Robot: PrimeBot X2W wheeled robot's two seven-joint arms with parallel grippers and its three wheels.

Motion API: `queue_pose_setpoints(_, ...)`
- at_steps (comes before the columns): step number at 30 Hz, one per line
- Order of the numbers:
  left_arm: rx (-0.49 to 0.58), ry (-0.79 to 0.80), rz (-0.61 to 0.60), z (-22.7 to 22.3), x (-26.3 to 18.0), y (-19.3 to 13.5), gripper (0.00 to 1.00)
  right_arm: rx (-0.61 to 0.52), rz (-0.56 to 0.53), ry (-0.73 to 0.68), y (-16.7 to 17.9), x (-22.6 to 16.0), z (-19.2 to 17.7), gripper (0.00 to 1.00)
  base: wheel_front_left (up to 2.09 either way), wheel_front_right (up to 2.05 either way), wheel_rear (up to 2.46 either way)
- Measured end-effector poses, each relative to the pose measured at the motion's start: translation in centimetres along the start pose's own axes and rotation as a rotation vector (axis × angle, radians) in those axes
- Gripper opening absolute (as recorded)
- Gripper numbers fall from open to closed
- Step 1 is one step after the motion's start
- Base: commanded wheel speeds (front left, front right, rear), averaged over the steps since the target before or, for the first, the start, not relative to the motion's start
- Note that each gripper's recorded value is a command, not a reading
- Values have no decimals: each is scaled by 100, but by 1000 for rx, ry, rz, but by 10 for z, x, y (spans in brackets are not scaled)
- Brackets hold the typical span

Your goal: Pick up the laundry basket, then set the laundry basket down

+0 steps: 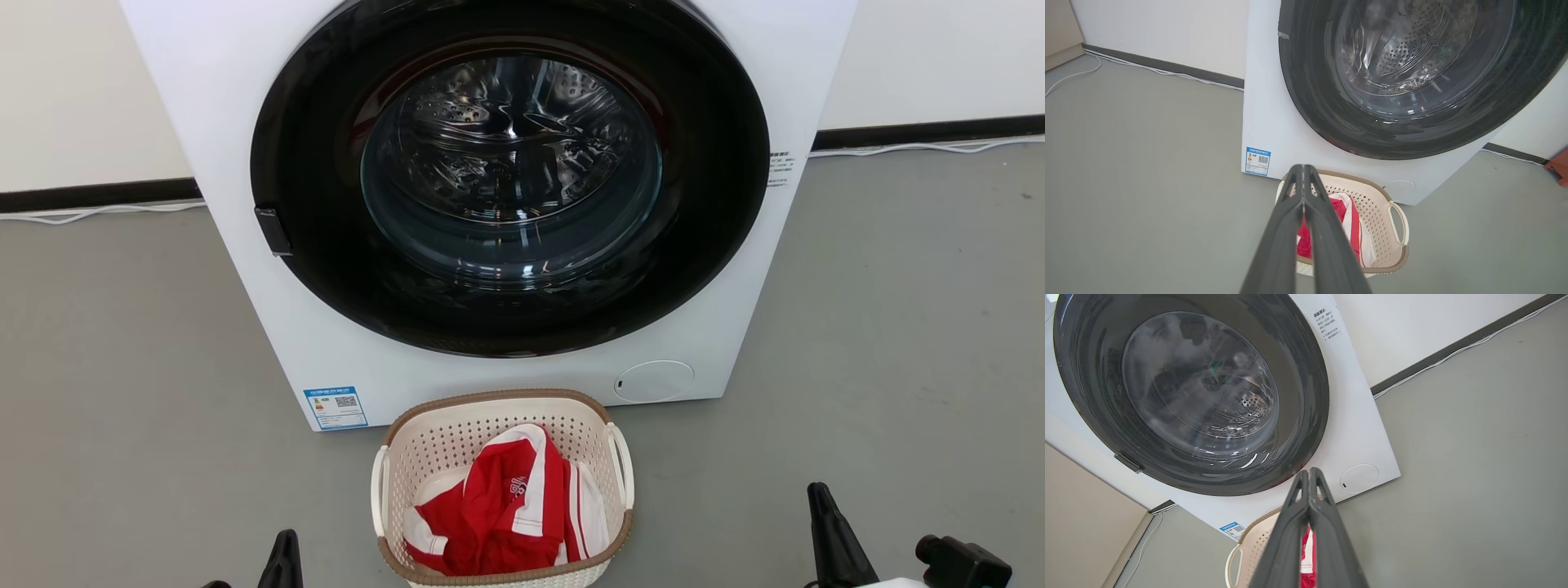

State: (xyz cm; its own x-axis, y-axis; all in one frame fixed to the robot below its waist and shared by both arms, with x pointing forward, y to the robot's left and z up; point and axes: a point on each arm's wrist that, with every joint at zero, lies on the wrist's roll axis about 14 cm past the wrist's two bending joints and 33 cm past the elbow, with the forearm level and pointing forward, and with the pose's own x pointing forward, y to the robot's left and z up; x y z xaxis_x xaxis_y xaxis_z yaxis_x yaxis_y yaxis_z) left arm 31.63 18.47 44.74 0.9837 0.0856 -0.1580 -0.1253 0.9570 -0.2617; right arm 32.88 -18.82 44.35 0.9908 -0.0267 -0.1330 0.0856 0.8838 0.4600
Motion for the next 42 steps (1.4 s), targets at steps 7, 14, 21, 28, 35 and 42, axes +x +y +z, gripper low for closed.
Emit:
queue_pose_setpoints(7, -83, 20, 8, -2, 2, 2, 0, 70, -15, 2, -2, 1, 1, 0, 0, 0, 0)
queue_pose_setpoints(14, -163, 35, 10, -2, 6, 2, 0, 142, -30, 2, -5, 3, 3, 0, 0, 0, 0)
queue_pose_setpoints(21, -252, 44, 12, -1, 10, 3, 0, 213, -37, -3, -6, 7, 7, 0, 0, 0, 0)
queue_pose_setpoints(28, -337, 57, 22, -1, 14, 5, 0, 284, -48, 6, -8, 8, 6, 0, 0, 0, 0)
queue_pose_setpoints(35, -419, 71, 24, -3, 15, 5, 0, 355, -43, -5, -5, 14, 11, 0, 0, 0, 0)
queue_pose_setpoints(42, -505, 74, 12, 1, 20, 2, 0, 427, -53, 3, -8, 14, 10, 0, 0, 0, 0)
